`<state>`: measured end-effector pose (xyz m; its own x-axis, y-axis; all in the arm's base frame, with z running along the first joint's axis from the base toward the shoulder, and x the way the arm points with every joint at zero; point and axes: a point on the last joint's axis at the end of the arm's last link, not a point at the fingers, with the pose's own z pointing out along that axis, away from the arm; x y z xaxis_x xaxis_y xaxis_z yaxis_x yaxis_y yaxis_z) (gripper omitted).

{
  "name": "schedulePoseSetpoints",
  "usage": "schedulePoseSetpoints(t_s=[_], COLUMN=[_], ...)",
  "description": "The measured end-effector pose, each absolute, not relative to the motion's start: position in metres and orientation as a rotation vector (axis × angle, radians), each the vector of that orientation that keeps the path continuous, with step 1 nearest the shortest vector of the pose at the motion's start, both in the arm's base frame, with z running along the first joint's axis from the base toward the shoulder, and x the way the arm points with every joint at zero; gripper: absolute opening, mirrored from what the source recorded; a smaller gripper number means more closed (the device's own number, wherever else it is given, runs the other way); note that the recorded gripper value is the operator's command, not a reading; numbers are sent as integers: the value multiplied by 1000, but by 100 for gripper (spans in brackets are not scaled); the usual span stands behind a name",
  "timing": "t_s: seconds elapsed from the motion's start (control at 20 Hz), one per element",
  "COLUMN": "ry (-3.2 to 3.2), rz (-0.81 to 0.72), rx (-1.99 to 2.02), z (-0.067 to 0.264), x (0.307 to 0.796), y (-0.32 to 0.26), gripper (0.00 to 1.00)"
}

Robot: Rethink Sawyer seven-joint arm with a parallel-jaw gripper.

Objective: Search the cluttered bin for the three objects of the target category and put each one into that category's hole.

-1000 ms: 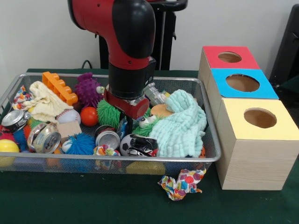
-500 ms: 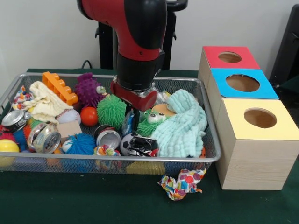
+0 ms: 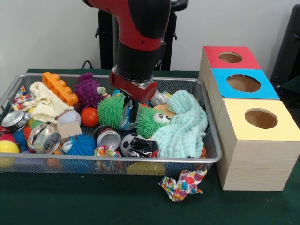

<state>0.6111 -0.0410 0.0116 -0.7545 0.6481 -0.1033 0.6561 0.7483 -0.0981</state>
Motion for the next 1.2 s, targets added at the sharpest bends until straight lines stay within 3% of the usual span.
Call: schedulePoseSetpoints(t_s=[1.2], ry=[2896], rz=[-155], rx=[1164], z=[69], x=[636], y=[-49], gripper=[0])
